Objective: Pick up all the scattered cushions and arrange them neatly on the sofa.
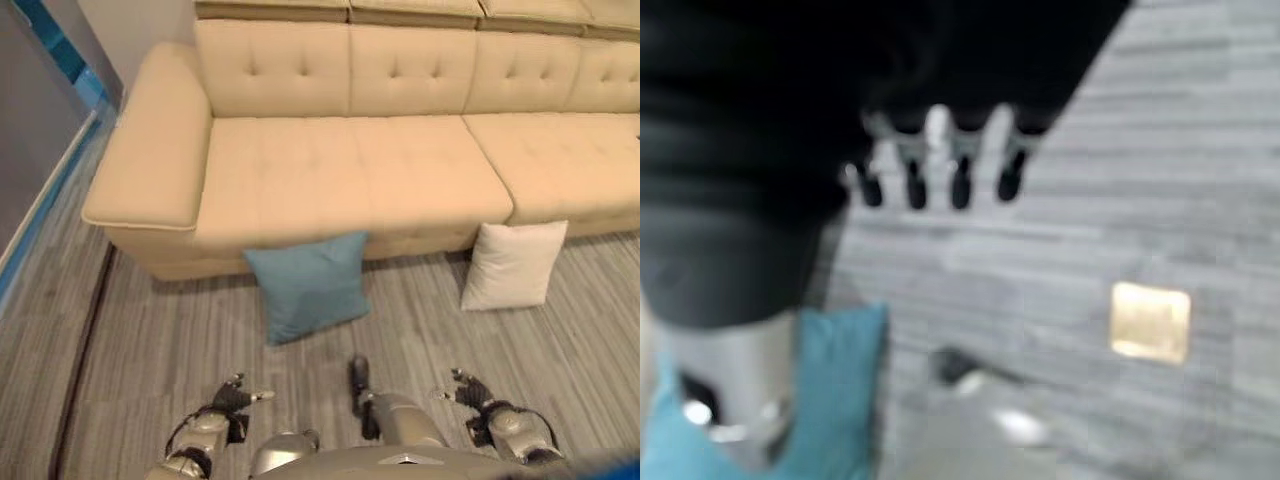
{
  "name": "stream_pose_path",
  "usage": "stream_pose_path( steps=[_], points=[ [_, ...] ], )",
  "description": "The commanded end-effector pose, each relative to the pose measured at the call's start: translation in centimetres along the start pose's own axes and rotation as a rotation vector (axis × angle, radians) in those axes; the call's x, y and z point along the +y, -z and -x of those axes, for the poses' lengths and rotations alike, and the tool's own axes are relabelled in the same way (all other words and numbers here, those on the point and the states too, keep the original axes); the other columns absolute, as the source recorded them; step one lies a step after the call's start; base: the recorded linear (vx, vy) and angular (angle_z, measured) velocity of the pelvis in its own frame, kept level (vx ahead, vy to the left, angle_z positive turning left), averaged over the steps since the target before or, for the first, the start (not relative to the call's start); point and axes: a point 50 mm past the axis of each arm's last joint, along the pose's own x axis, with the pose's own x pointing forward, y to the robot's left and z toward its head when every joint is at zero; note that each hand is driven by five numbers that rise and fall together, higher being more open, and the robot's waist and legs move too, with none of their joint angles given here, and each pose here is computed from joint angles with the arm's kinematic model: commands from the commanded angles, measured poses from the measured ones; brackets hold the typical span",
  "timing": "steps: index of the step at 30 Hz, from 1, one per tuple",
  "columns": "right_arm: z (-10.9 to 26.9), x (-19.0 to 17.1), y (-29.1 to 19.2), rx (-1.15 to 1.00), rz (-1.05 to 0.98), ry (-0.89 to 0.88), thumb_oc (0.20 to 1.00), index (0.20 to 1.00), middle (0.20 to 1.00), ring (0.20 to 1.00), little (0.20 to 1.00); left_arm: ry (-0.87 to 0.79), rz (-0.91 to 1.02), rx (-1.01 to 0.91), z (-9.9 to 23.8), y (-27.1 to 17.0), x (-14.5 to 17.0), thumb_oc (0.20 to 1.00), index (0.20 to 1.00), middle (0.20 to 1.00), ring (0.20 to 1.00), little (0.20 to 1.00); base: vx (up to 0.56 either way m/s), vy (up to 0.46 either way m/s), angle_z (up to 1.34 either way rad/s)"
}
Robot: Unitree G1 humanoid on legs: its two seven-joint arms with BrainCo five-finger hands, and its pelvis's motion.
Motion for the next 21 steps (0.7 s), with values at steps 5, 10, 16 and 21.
stream_pose_path(
  steps=[5,10,16,21],
  points=[
    [-0.2,-2.7,-2.5,-0.095,-0.038,0.072,1.000,1.000,1.000,1.000,1.000,0.024,-0.041,-0.135,-0.2,-3.4,-0.3,1.000,1.000,1.000,1.000,1.000,0.21,-0.001,0.76],
    [-0.2,-2.4,-2.8,-0.108,-0.046,0.067,1.000,1.000,1.000,1.000,1.000,0.026,-0.051,-0.153,-0.2,-3.9,-0.3,1.000,1.000,1.000,1.000,1.000,0.13,0.051,0.32],
    [-0.2,-2.2,-2.9,-0.112,-0.040,0.060,1.000,1.000,1.000,1.000,1.000,0.024,-0.044,-0.123,-0.2,-3.0,-0.2,1.000,1.000,1.000,1.000,1.000,0.12,0.220,-0.01],
    [-0.6,-1.6,-5.5,-0.190,-0.014,0.040,1.000,1.000,1.000,1.000,1.000,-0.009,-0.039,-0.118,-0.1,-2.9,1.0,1.000,1.000,1.000,1.000,1.000,0.06,0.237,-0.26]
  ],
)
